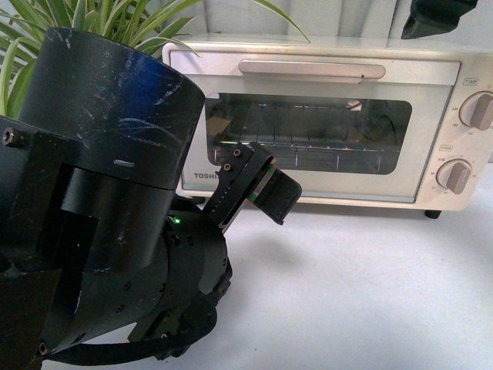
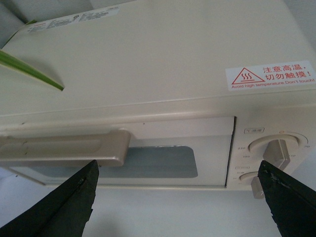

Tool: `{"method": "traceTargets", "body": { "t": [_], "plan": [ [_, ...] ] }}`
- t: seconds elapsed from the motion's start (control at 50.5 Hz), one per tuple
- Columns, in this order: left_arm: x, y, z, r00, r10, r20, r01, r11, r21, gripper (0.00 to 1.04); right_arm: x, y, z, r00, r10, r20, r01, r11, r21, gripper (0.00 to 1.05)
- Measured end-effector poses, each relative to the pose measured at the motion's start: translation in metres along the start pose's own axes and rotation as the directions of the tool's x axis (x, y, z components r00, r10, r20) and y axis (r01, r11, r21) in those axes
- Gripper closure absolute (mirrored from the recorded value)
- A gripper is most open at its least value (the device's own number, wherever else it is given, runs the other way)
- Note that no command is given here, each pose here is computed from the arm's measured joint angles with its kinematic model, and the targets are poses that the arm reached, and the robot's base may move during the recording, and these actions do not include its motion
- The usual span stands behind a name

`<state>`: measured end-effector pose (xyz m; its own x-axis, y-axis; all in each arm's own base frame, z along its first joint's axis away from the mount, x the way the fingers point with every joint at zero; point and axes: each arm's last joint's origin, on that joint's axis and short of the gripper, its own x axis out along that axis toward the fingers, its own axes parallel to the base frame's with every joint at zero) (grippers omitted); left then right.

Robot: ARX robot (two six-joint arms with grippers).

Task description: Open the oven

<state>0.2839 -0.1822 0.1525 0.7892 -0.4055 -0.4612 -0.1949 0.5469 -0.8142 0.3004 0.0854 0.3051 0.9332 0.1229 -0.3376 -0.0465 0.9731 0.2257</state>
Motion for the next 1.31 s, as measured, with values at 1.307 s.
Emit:
{"method": "traceTargets", "body": {
  "t": [1.307],
  "plan": [
    [0.000, 0.003, 0.009, 1.000, 0.004, 0.011, -0.004, 1.000, -0.018, 0.06, 0.031, 0.016, -0.015, 0.995, -0.004, -0.101, -0.001, 0.999, -0.051, 0.09]
  ]
}}
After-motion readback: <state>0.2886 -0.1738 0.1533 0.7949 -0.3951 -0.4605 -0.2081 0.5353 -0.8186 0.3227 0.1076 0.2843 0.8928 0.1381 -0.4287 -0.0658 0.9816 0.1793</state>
